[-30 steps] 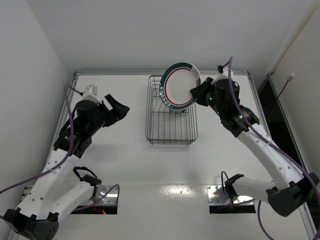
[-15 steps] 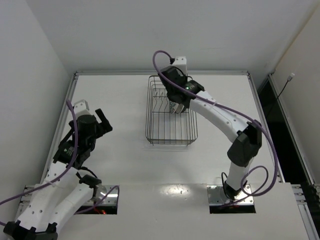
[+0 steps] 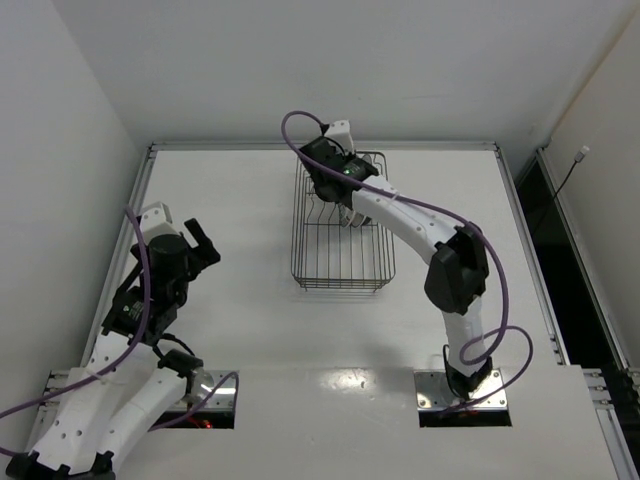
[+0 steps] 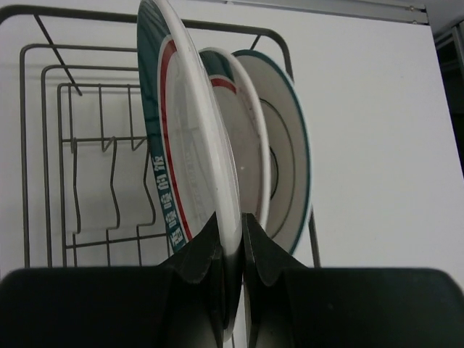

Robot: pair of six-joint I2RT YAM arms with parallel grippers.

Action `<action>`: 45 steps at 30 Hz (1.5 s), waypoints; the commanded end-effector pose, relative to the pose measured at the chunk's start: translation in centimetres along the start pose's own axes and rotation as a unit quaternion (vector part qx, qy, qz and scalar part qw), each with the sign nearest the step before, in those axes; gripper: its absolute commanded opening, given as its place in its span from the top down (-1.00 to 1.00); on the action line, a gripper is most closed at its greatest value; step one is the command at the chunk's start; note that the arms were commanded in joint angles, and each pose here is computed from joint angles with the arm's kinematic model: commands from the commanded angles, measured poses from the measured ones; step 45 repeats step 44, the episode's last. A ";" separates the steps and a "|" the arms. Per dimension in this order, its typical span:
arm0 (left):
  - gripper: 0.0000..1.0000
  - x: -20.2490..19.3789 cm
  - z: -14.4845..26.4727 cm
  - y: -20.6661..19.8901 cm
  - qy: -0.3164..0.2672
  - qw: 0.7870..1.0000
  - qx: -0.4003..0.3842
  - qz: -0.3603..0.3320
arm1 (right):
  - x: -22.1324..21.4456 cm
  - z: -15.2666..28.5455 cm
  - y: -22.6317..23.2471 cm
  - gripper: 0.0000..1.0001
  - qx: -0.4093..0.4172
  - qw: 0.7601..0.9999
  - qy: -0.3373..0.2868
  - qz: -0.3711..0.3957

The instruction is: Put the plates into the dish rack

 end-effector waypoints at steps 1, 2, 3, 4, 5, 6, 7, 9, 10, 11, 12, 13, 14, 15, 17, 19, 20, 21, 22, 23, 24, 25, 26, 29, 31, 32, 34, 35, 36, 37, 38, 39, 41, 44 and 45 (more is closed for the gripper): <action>-0.61 0.4 -0.1 0.0 -0.014 1.000 0.005 0.004 | 1.2 -0.5 0.5 1.00 -0.010 1.000 -0.007 -0.021; -0.61 0.4 -0.1 0.0 -0.014 1.000 0.005 0.004 | 1.4 -0.6 0.8 1.00 -0.011 1.000 -0.006 -0.028; -0.61 0.4 -0.1 0.0 -0.014 1.000 0.005 0.008 | 0.7 -1.3 1.6 1.00 -0.009 1.000 0.005 -0.020; -0.61 0.4 -0.1 0.0 -0.014 1.000 0.005 0.008 | 0.4 -1.4 1.9 1.00 -0.003 1.000 0.015 -0.016; -0.61 0.4 -0.1 0.0 -0.014 1.000 0.005 0.008 | 0.4 -1.5 2.3 1.00 0.006 1.000 0.018 -0.022; -0.61 0.5 -0.1 0.0 -0.017 1.000 0.008 0.008 | 0.2 -1.4 2.3 1.00 0.012 0.999 0.024 -0.022; -0.61 0.4 -0.1 0.1 -0.014 1.000 0.011 0.006 | 0.0 -1.7 2.1 0.96 0.013 0.999 0.031 -0.024; -0.61 0.4 -0.1 0.1 -0.014 1.000 0.011 0.006 | -0.2 -1.5 2.4 0.90 0.029 0.998 0.039 -0.030; -0.61 0.4 -0.1 0.1 -0.014 1.000 0.011 0.006 | -0.1 -1.2 2.2 0.78 0.034 0.998 0.040 -0.032; -0.61 0.4 -0.1 0.1 -0.014 1.000 0.011 0.006 | 0.5 -0.9 1.5 0.71 0.044 0.997 0.038 -0.042; -0.61 0.4 -0.1 0.1 -0.014 1.000 0.011 0.006 | 0.7 -0.7 1.4 0.65 0.052 0.997 0.037 -0.046; -0.64 0.4 -0.1 0.1 -0.014 1.000 0.011 0.006 | 1.1 -0.5 1.0 0.51 0.066 0.996 0.041 -0.052; -0.64 0.4 -0.1 0.1 -0.014 1.000 0.011 0.006 | 1.2 -0.3 0.9 0.51 0.078 0.995 0.044 -0.044; -0.64 0.3 -0.2 0.1 -0.011 1.000 0.013 0.003 | 2.5 0.2 -0.1 0.49 0.084 0.994 0.038 -0.058; -0.64 0.3 -0.3 0.2 -0.014 1.000 0.017 0.003 | 3.0 1.0 -1.3 0.40 0.096 0.993 0.051 -0.050; -0.64 0.2 -0.4 0.1 -0.011 1.000 0.019 0.001 | 4.4 2.7 -3.1 0.35 0.112 0.991 0.042 -0.066; -0.64 0.2 -0.4 0.1 -0.011 1.000 0.019 0.001 | 5.0 3.6 -3.9 0.30 0.122 0.990 0.032 -0.069; -0.64 0.2 -0.4 0.1 -0.011 1.000 0.019 0.001 | 5.4 5.3 -5.4 0.23 0.140 0.987 0.022 -0.073; -0.64 0.2 -0.4 0.1 -0.011 1.000 0.019 0.001 | 5.5 6.3 -6.2 0.07 0.148 0.986 0.016 -0.078; -0.64 0.1 -0.6 0.1 -0.008 1.000 0.022 -0.001 | 4.7 6.8 -6.7 -0.03 0.155 0.985 0.023 -0.074; -0.64 0.1 -0.6 0.1 -0.008 1.000 0.022 -0.001 | 4.5 7.8 -7.4 -0.14 0.177 0.981 0.023 -0.072; -0.64 0.0 -0.7 0.1 -0.005 1.000 0.024 -0.004 | 4.9 9.8 -9.3 -0.35 0.193 0.978 0.001 -0.083; -0.64 0.0 -0.7 0.1 -0.004 1.000 0.024 -0.004 | 3.5 10.0 -9.5 -0.45 0.202 0.977 0.011 -0.068; -0.64 0.3 -0.6 -0.1 -0.008 1.000 0.022 -0.001 | 0.5 12.5 -12.2 -0.68 0.225 0.973 0.015 -0.056; -0.64 0.2 -0.6 -0.1 -0.004 1.000 0.018 -0.001 | -2.7 13.2 -12.7 -0.68 0.249 0.967 0.038 -0.043; -0.64 0.2 -0.6 -0.2 -0.001 1.000 0.013 -0.001 | -3.6 13.8 -13.2 -0.68 0.257 0.965 0.035 -0.046; -0.64 0.2 -0.6 -0.4 -0.001 1.000 0.006 -0.003 | -5.1 16.1 -15.7 -0.70 0.273 0.959 0.004 -0.072; -0.64 0.1 -0.6 -0.5 0.003 1.000 0.001 -0.003 | -7.1 15.9 -15.9 -0.70 0.266 0.962 0.017 -0.064; -0.64 0.1 -0.6 -0.5 0.003 1.000 0.001 -0.003 | -7.7 16.4 -16.6 -0.70 0.261 0.963 0.012 -0.073; -0.64 0.0 -0.7 -0.5 0.007 1.000 0.004 -0.006 | -8.5 17.3 -17.9 -0.70 0.255 0.963 0.000 -0.086; -0.64 -0.1 -0.7 -0.6 0.009 1.000 0.000 -0.012 | -9.6 17.2 -18.3 -0.70 0.239 0.967 0.010 -0.084; -0.64 -0.1 -0.7 -0.6 0.009 1.000 0.000 -0.012 | -10.0 17.4 -18.5 -0.70 0.240 0.967 0.007 -0.086; -0.64 -0.3 -1.0 -0.8 0.014 1.000 -0.008 -0.012 | -11.0 17.7 -19.2 -0.70 0.227 0.970 0.007 -0.091; -0.64 -0.7 -1.1 -1.1 0.024 0.999 -0.013 -0.017 | -11.8 17.5 -19.4 -0.70 0.212 0.973 0.020 -0.088; -0.64 -0.7 -1.1 -1.1 0.024 0.999 -0.013 -0.017 | -11.8 17.5 -19.4 -0.70 0.212 0.973 0.020 -0.088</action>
Point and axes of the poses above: each gripper's point midway between its finger pads, its own z axis back along the fingers, its own y axis along the line the jaws close on, x = y × z, the point moved 9 cm from there along z, back along the fingers, and after that the axes turned 8 degrees about z, right-handed, at the moved point
